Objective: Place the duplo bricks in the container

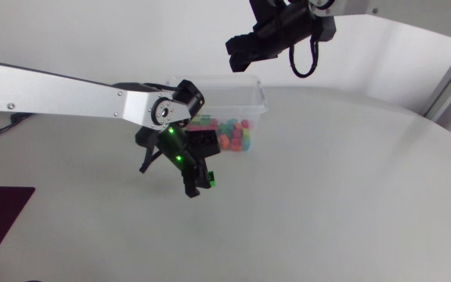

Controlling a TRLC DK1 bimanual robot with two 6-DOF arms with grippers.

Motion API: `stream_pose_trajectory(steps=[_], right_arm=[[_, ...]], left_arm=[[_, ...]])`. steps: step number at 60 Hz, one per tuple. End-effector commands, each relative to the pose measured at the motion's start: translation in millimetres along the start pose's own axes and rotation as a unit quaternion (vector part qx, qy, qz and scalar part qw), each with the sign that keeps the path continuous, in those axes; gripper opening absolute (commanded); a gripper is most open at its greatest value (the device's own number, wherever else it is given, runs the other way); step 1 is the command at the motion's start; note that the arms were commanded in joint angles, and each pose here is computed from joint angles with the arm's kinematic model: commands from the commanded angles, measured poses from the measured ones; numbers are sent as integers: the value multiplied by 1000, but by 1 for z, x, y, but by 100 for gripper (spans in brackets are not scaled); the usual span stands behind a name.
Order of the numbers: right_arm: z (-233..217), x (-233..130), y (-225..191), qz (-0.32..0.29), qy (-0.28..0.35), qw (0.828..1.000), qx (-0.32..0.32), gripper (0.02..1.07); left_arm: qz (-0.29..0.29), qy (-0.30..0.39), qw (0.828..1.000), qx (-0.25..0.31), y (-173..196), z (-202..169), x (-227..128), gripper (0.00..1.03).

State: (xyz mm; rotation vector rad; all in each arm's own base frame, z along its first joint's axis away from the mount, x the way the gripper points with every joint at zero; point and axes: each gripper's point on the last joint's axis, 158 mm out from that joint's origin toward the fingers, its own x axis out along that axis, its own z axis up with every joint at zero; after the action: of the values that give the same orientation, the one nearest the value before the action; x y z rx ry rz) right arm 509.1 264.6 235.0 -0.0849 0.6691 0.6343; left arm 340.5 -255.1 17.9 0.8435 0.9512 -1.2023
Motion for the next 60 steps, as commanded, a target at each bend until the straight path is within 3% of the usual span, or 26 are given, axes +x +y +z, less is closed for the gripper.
stream_pose_trajectory(steps=[1,10,15,44,55,60], right_arm=[[-7,18,-9,-3,7,1000,8,60],[-15,35,-15,-5,7,1000,5,91],[-13,37,-16,-5,-2,1000,-3,96],[-30,-41,-17,-23,-21,1000,3,98],[-57,-71,-15,-31,-19,999,-2,98],[-68,-84,-13,-33,-19,999,-6,98]], left_arm=[[6,-13,1000,-10,0,-6,-15,29],[21,-29,999,-17,4,-7,-34,29],[31,-37,999,-20,6,-6,-45,29],[123,-151,978,-75,67,31,-119,29],[191,-228,949,-105,112,62,-162,29],[197,-239,944,-112,124,71,-166,29]])
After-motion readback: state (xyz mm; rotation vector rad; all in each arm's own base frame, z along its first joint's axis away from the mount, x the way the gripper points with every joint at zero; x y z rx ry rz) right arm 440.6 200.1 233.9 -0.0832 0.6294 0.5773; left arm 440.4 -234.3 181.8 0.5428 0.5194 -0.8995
